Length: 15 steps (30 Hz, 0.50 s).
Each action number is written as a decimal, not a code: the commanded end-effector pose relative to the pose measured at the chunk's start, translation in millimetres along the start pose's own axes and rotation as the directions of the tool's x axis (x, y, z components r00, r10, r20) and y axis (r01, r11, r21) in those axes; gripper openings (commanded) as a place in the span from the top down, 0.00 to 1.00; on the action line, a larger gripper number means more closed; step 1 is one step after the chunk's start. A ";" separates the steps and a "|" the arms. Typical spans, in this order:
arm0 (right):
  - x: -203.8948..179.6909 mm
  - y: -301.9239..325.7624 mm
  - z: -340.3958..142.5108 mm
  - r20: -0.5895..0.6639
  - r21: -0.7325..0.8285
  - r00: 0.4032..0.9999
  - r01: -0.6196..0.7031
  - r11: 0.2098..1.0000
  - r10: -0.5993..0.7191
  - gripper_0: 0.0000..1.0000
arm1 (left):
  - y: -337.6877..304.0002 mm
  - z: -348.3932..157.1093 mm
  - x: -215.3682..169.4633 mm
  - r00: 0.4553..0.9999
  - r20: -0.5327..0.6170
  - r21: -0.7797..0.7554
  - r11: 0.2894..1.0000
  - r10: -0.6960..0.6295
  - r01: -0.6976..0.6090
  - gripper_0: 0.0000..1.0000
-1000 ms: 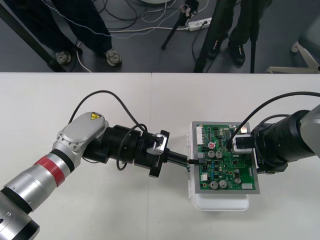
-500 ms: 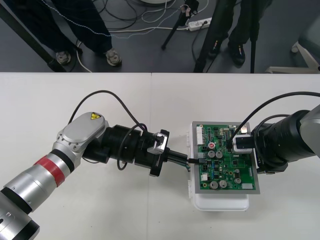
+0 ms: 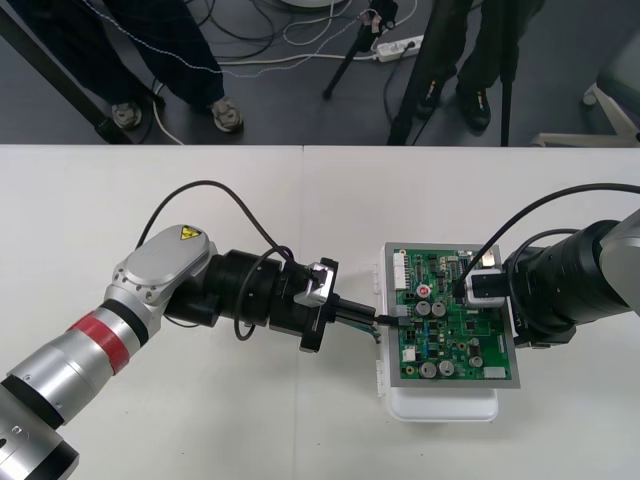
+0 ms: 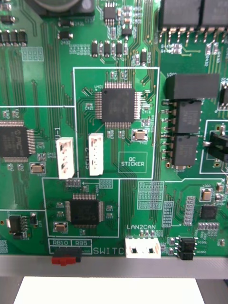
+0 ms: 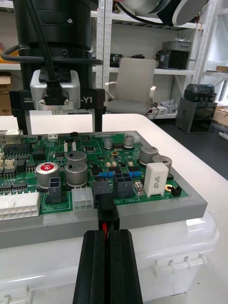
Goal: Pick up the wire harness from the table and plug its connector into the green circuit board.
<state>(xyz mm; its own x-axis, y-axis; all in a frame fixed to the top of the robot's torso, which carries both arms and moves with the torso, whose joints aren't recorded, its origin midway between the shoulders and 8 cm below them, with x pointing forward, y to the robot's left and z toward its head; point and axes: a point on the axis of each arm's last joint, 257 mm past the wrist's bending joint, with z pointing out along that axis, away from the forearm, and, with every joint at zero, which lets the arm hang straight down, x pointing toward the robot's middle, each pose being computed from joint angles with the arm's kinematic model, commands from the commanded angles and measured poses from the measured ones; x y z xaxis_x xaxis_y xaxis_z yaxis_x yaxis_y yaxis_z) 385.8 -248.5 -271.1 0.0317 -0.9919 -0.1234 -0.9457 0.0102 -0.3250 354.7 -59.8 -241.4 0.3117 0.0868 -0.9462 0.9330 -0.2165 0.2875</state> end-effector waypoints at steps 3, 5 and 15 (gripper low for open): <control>-32.1 -1.5 -1.0 0.060 0.012 0.997 0.045 0.999 -0.046 0.00 | 1.8 20.1 -17.4 0.999 0.043 -0.006 1.000 -0.009 0.009 1.00; -32.1 -1.5 -1.0 0.060 0.012 0.997 0.045 0.999 -0.046 0.00 | 1.6 20.1 -17.1 0.999 0.042 -0.006 1.000 -0.010 0.010 1.00; -32.1 -1.5 -1.0 0.060 0.012 0.997 0.045 0.999 -0.046 0.00 | -2.1 29.1 -13.0 1.000 0.023 0.009 1.000 0.001 -0.001 1.00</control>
<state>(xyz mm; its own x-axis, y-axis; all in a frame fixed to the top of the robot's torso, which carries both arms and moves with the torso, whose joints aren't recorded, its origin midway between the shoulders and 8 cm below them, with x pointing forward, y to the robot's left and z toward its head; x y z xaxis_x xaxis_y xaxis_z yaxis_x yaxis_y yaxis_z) 385.7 -247.7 -271.2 0.0321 -0.9916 -0.1251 -0.9457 0.0104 -0.3248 354.3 -63.0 -242.3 0.3092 0.0864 -0.9470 0.9346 -0.2118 0.2858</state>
